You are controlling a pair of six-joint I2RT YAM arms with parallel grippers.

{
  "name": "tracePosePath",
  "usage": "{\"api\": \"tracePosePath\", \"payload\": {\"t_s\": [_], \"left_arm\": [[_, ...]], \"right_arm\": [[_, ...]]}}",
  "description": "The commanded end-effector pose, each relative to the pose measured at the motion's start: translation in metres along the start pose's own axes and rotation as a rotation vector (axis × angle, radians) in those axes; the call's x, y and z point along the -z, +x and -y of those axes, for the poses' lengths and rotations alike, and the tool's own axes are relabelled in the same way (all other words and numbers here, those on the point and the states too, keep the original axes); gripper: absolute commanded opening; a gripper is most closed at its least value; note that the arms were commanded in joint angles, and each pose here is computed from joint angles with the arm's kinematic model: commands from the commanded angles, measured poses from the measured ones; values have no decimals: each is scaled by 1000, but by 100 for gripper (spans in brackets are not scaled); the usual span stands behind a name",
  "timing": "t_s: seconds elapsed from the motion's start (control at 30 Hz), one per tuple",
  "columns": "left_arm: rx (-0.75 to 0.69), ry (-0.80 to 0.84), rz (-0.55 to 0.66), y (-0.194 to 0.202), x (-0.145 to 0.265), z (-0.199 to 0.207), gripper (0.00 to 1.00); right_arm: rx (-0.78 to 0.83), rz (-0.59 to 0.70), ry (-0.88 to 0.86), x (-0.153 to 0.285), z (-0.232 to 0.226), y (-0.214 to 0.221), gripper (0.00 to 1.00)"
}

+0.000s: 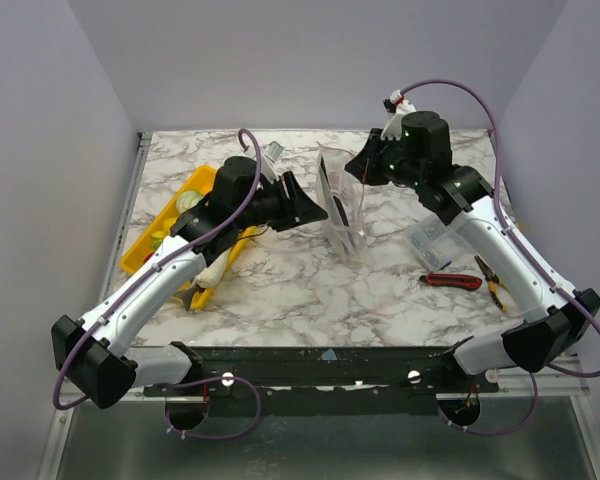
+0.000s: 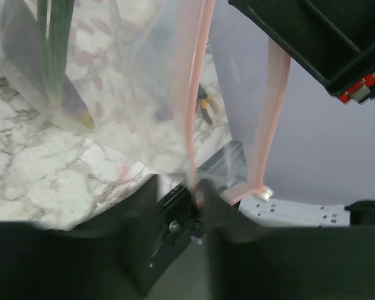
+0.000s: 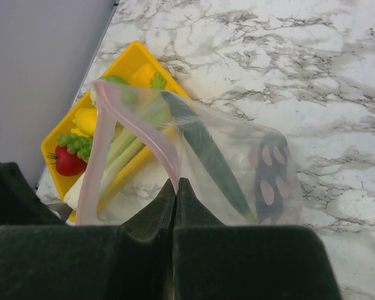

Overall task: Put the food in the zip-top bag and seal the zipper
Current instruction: Adjust the zipper food storage bag at the center of the board, then pick up the fake fruit from the bin.

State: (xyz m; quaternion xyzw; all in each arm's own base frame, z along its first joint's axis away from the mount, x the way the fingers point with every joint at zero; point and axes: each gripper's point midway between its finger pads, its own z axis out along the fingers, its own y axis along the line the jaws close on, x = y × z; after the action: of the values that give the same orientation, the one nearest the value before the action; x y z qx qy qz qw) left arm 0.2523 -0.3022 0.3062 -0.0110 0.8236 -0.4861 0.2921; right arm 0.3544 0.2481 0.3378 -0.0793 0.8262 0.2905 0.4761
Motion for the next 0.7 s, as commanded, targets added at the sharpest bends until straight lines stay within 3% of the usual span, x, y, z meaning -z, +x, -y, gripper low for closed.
{"api": "tracePosePath", "payload": {"t_s": [0.0,0.03,0.17,0.3,0.53,0.67], "left_arm": [[-115,107,4,-7,25,12,62],[-137,112,11,-9,30,11,70],[-199,119,37,-14,49,8,85],[-272,16,99,-25,70,-12,89],[-305,-622,240,-54,111,-133,92],[-273,-937,260,-56,140,-193,94]], "right_arm": [[26,26,36,0,6,-5,1],[27,21,37,-2,7,-3,0],[25,13,28,-4,7,1,1],[31,17,32,-4,7,-1,1],[52,19,40,-5,10,0,0],[58,9,38,-8,12,5,1]]}}
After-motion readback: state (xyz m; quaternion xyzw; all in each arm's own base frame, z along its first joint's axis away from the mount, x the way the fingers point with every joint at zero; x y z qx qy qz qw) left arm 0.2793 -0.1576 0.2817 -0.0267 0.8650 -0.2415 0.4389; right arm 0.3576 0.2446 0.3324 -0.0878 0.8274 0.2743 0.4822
